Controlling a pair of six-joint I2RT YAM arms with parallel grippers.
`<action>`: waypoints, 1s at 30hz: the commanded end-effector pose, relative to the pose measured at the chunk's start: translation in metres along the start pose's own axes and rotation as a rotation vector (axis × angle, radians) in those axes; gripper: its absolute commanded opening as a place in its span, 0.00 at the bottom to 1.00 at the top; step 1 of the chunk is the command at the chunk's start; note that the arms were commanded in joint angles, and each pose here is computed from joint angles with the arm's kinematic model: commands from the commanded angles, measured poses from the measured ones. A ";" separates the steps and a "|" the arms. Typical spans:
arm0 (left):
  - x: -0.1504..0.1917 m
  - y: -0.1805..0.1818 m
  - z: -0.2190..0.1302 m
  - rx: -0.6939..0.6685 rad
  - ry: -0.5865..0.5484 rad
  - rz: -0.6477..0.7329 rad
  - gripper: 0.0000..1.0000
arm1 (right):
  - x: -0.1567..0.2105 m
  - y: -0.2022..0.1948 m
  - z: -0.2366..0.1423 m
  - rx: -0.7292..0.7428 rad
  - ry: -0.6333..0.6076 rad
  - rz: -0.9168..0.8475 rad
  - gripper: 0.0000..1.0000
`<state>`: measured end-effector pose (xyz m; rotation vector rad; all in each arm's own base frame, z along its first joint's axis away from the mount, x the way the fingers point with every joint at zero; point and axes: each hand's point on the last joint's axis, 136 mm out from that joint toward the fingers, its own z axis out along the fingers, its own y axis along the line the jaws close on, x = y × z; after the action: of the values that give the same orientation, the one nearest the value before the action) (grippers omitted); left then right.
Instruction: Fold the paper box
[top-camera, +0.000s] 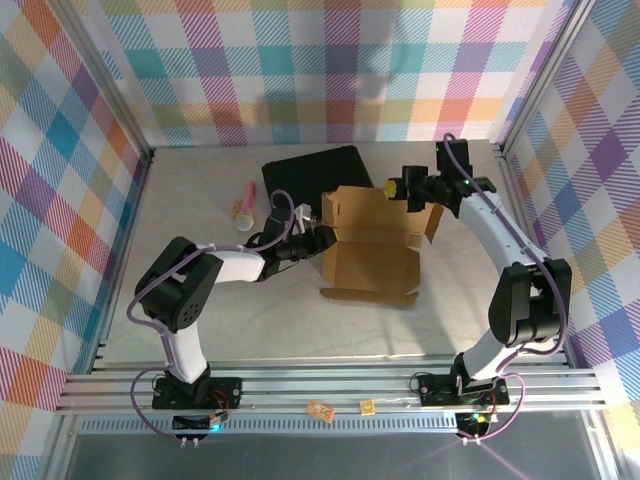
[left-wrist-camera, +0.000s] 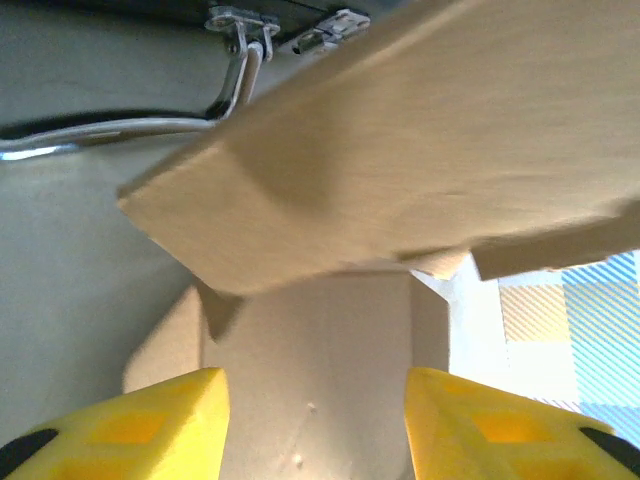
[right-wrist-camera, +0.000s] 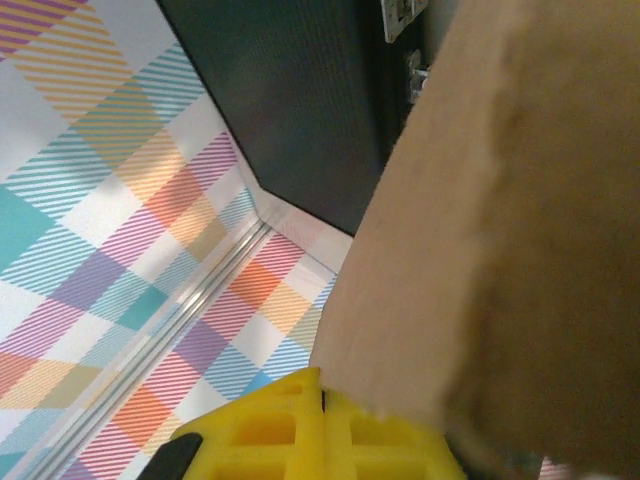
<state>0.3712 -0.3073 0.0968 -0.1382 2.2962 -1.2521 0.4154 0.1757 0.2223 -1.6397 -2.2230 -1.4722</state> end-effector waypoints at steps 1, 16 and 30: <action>-0.014 -0.029 -0.030 0.042 -0.047 0.047 0.53 | 0.008 0.020 0.009 -0.092 0.020 -0.122 0.00; -0.035 -0.015 -0.144 -0.154 -0.134 0.019 0.60 | 0.045 -0.011 0.058 -0.019 0.177 -0.231 0.00; -0.021 0.010 -0.153 -0.185 -0.080 0.027 0.53 | 0.041 -0.057 0.070 0.002 0.272 -0.289 0.00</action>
<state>0.3263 -0.1790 0.1756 -0.2709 2.2906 -1.0106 0.3883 0.2491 0.1617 -1.1518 -2.3592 -1.5728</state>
